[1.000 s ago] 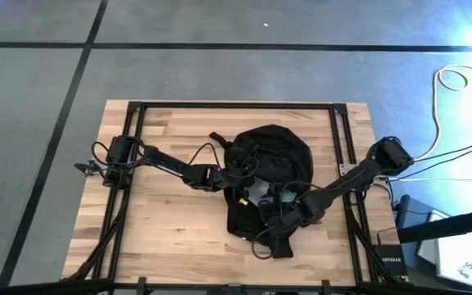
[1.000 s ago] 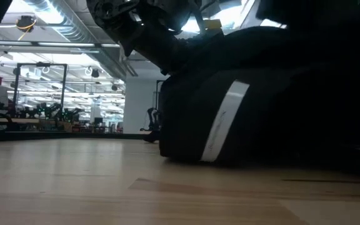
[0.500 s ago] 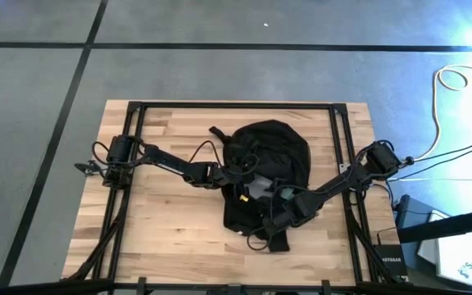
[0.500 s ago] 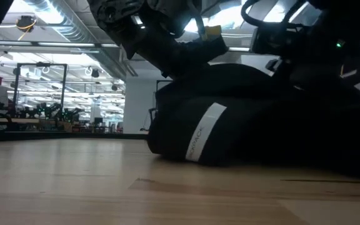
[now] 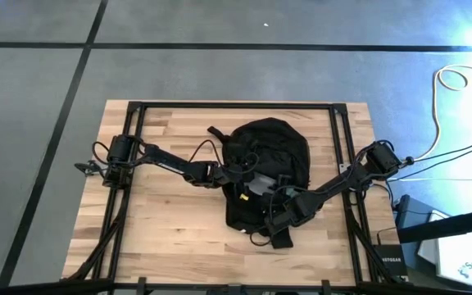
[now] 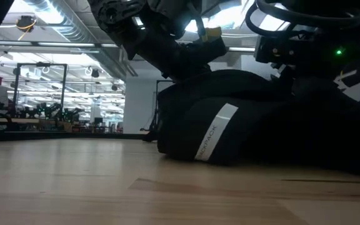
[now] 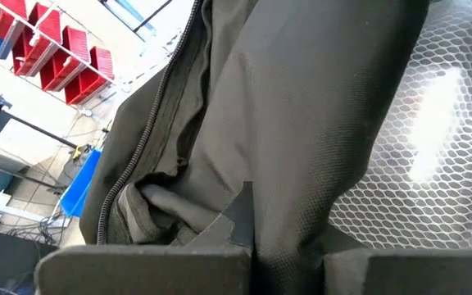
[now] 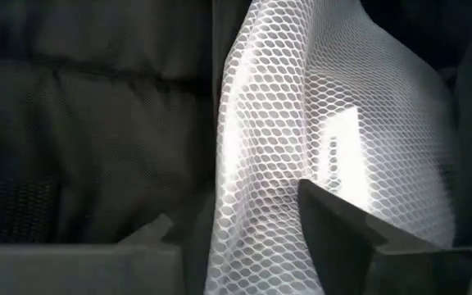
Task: Unpack backpack
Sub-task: Remove the blue zip bag from the black backpack, then remove the black cellphone from the black backpack
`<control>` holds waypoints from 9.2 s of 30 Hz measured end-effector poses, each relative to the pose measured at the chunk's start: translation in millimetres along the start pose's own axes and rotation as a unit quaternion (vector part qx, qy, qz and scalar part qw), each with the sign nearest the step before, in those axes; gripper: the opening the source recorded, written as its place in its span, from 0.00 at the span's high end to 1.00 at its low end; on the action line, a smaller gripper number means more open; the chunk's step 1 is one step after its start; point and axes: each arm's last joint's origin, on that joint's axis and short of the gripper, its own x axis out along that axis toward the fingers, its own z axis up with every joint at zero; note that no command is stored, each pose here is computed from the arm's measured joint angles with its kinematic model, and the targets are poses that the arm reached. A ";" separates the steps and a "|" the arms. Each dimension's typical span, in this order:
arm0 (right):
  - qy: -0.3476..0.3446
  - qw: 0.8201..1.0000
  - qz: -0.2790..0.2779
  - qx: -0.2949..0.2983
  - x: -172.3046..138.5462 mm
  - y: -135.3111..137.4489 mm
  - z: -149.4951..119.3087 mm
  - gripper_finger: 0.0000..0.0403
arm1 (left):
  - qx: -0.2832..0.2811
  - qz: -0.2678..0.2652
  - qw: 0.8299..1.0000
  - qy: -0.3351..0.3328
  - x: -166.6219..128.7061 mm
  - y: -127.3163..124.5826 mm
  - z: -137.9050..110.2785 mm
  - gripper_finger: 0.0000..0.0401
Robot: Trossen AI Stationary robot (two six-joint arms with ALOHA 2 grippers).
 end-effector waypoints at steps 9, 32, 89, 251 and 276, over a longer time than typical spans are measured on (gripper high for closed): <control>0.023 0.999 0.037 0.005 0.2 1.8 -1.3 0.98 | 0.000 -0.004 1.000 -0.002 -0.3 -0.8 0.3 1.00; -0.060 0.997 -0.038 0.041 -65.8 -65.7 0.1 1.00 | -0.019 0.002 1.000 0.000 2.9 3.8 -1.5 1.00; -0.590 0.728 0.259 0.233 -232.9 -133.5 45.2 1.00 | -0.059 -0.013 0.998 -0.013 24.9 35.0 -15.6 1.00; -0.119 0.988 0.066 0.077 -47.2 -74.0 26.5 0.44 | -0.110 -0.025 0.988 -0.107 20.2 62.7 21.6 0.98; -0.031 0.996 -0.018 0.078 1.5 -102.8 1.4 0.36 | -0.104 0.006 0.992 -0.074 10.1 49.4 29.4 0.98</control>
